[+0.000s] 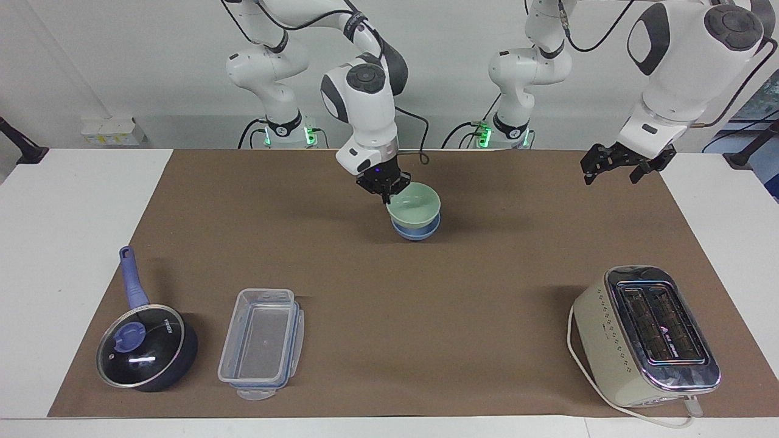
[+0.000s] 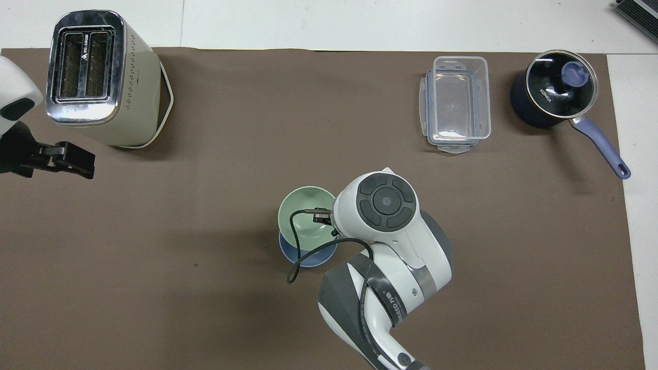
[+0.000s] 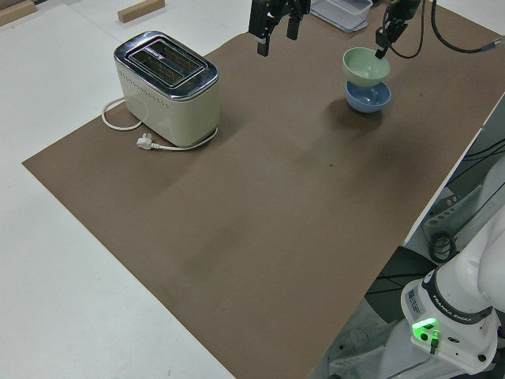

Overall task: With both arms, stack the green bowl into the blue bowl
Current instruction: 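Lower the green bowl into the blue bowl and open the right gripper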

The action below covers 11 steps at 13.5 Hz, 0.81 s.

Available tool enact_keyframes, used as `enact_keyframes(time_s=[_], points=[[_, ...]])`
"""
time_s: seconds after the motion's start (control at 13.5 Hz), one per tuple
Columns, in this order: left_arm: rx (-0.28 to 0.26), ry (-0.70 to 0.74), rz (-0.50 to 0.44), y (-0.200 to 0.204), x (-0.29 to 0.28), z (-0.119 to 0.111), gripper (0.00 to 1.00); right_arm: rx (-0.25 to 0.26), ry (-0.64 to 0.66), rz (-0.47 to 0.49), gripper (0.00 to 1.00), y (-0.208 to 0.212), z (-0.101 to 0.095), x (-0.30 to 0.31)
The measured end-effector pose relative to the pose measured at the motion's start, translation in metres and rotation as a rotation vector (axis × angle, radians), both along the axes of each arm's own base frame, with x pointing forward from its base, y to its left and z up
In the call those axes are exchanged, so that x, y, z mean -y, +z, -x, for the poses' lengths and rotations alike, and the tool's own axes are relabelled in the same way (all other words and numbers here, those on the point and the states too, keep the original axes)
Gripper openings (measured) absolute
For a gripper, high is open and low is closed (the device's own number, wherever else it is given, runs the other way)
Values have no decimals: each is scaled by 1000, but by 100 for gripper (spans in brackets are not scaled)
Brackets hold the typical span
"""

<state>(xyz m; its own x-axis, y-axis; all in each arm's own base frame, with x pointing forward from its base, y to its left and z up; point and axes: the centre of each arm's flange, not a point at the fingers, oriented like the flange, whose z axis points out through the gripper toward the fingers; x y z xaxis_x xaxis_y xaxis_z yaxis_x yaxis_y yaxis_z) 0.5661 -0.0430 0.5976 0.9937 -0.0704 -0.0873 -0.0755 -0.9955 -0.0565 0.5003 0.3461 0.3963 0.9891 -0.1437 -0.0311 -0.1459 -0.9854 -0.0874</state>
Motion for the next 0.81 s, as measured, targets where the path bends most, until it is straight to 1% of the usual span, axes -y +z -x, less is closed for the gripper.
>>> enact_keyframes(time_s=[0.22, 0.44, 0.59, 0.81], points=[[0, 0, 0, 0, 0, 0, 100, -13, -5, 8, 4, -8, 3, -1], [0, 0, 0, 0, 0, 0, 100, -17, -9, 9, 4, -8, 11, -11], [0, 0, 0, 0, 0, 0, 100, -21, -24, 9, 4, -9, 12, -13], [0, 0, 0, 0, 0, 0, 100, -44, -34, 8, 4, -16, 17, -10]])
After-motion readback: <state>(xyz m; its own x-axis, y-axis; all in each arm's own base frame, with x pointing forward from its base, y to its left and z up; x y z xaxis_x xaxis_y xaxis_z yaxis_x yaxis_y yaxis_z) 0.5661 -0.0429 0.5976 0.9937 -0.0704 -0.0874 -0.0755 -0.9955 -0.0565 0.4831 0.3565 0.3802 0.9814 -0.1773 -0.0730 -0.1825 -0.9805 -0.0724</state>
